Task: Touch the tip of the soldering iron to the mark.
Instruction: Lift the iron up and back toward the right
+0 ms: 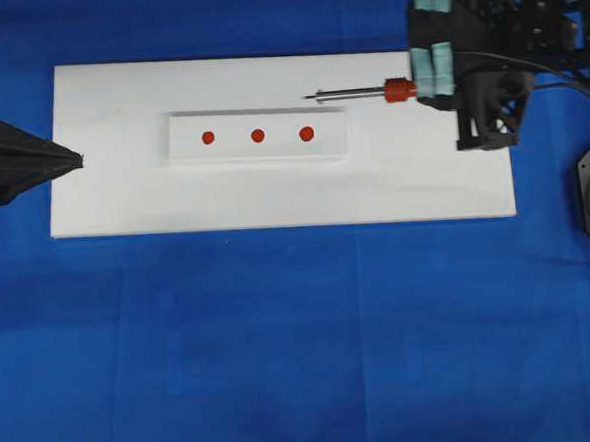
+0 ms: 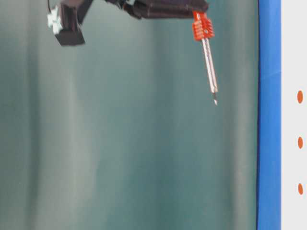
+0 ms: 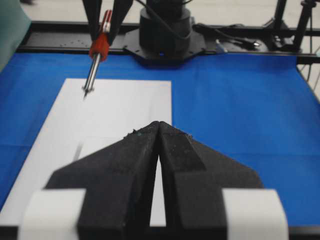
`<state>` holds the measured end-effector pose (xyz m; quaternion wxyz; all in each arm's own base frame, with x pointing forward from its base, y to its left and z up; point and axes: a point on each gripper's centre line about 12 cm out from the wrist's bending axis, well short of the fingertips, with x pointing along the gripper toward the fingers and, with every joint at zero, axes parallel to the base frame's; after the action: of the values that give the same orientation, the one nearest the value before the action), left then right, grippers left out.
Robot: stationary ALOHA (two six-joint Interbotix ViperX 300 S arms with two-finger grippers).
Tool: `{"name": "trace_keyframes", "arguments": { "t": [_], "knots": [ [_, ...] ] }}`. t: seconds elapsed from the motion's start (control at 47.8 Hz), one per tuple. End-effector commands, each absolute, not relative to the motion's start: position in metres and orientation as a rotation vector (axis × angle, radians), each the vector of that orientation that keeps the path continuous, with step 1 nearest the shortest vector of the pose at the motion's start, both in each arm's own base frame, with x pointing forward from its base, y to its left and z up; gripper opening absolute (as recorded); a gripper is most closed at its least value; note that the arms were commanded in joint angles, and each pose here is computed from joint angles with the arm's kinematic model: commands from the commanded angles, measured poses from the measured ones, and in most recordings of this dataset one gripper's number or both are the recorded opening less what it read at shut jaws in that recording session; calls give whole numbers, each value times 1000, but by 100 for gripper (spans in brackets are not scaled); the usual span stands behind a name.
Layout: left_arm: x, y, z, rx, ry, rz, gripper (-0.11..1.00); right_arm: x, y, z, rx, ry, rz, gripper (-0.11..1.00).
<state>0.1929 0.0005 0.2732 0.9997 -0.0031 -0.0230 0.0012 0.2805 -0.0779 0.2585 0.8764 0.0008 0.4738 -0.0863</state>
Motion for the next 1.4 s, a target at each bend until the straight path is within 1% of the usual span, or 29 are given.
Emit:
{"name": "trace_keyframes", "arguments": {
  "t": [0.0, 0.167, 1.13, 1.256, 1.381],
  "knots": [
    [194, 0, 278, -8, -61, 1, 0, 274, -76, 271, 2, 943, -189, 6],
    [194, 0, 278, -8, -63, 1, 0, 267, -74, 271, 19, 939, -198, 6],
    [194, 0, 277, -18, -58, 0, 0, 269, -74, 269, 20, 945, -198, 6],
    [194, 0, 277, -20, -58, 0, 0, 272, -75, 261, 23, 970, -195, 6],
    [194, 0, 277, -18, -58, 0, 0, 278, -77, 245, 30, 1021, -190, 6]
  ]
}}
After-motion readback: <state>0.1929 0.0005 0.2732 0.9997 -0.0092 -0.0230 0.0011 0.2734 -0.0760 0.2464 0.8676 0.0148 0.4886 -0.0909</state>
